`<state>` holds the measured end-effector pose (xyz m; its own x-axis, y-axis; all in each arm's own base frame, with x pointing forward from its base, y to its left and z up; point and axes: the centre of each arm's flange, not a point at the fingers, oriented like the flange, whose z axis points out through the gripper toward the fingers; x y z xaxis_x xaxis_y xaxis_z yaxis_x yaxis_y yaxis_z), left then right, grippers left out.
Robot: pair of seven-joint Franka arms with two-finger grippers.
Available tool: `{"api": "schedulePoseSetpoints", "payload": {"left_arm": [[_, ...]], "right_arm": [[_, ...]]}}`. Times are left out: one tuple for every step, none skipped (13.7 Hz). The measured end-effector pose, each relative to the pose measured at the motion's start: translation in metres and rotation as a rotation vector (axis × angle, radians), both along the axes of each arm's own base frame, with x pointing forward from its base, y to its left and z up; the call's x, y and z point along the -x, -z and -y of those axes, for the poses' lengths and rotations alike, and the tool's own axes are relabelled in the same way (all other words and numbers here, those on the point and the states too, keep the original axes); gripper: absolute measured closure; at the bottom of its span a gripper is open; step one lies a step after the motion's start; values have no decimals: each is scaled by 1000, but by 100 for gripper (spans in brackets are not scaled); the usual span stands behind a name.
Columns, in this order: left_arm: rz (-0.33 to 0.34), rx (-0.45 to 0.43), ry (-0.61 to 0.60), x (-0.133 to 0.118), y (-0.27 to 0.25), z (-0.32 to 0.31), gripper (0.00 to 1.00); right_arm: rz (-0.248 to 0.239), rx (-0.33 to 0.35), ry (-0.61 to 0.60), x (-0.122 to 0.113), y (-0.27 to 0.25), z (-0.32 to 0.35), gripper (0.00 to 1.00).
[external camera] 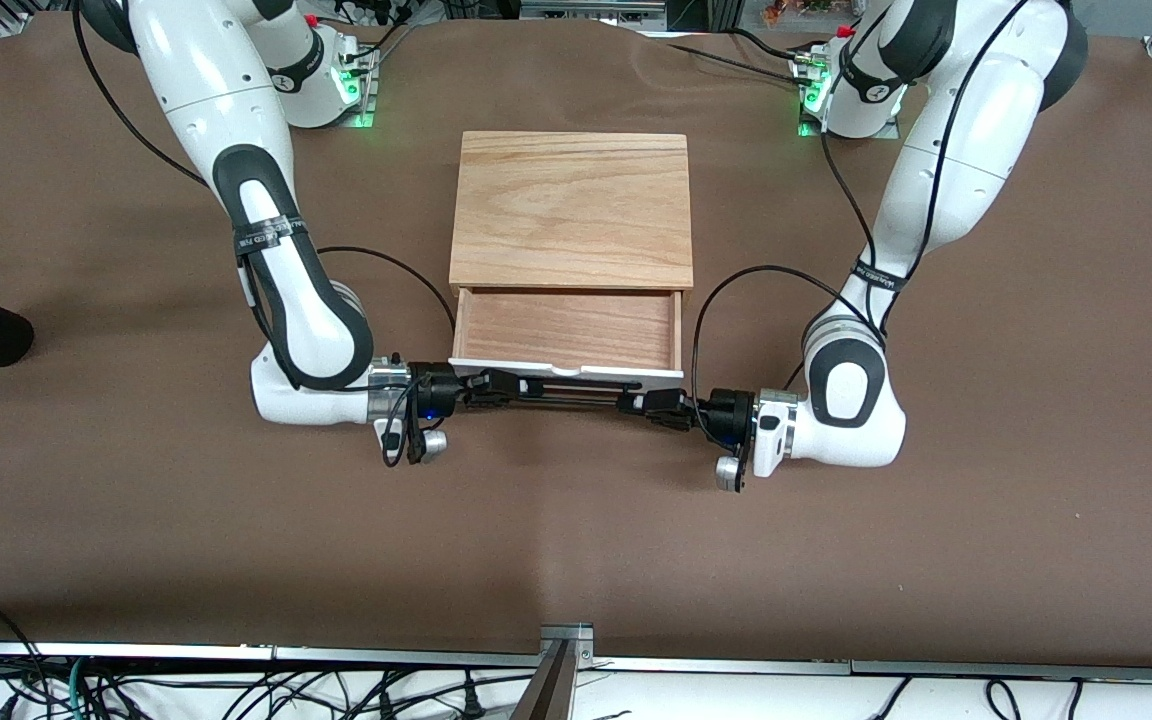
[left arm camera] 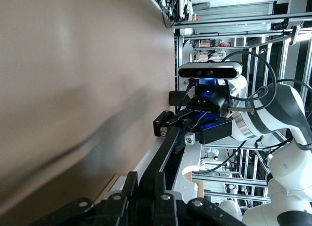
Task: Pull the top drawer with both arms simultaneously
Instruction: 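Pull the handle outward from the box with both grippers together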
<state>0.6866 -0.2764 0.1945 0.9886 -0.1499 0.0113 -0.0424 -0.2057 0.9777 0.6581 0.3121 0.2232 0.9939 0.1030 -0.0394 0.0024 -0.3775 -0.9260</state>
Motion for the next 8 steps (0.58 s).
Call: {"api": "schedulePoseSetpoints", "payload": {"left_arm": [[2,1,-5,-5,0,0,82],[8,4,-10,-10,0,0,82],[13,7,-16,-15,1,0,82],[16,8,-21,-20,1,-1,82],[21,8,-25,-24,1,-2,82],[25,8,-29,-27,2,-2,82],[27,6,-33,-30,2,-3,82],[28,5,-37,-33,3,-4,82]], "right_arm": [[-2,-1,3,-5,0,0,86],[-3,-1,6,-11,-1,1,86],[-4,2,9,-17,-2,1,86],[-2,3,10,-23,-2,0,86],[0,3,8,-28,-2,-1,86],[-2,2,7,-32,-2,-1,86],[-6,0,7,-37,-1,-1,86],[-11,-1,7,-40,0,-2,86]]}}
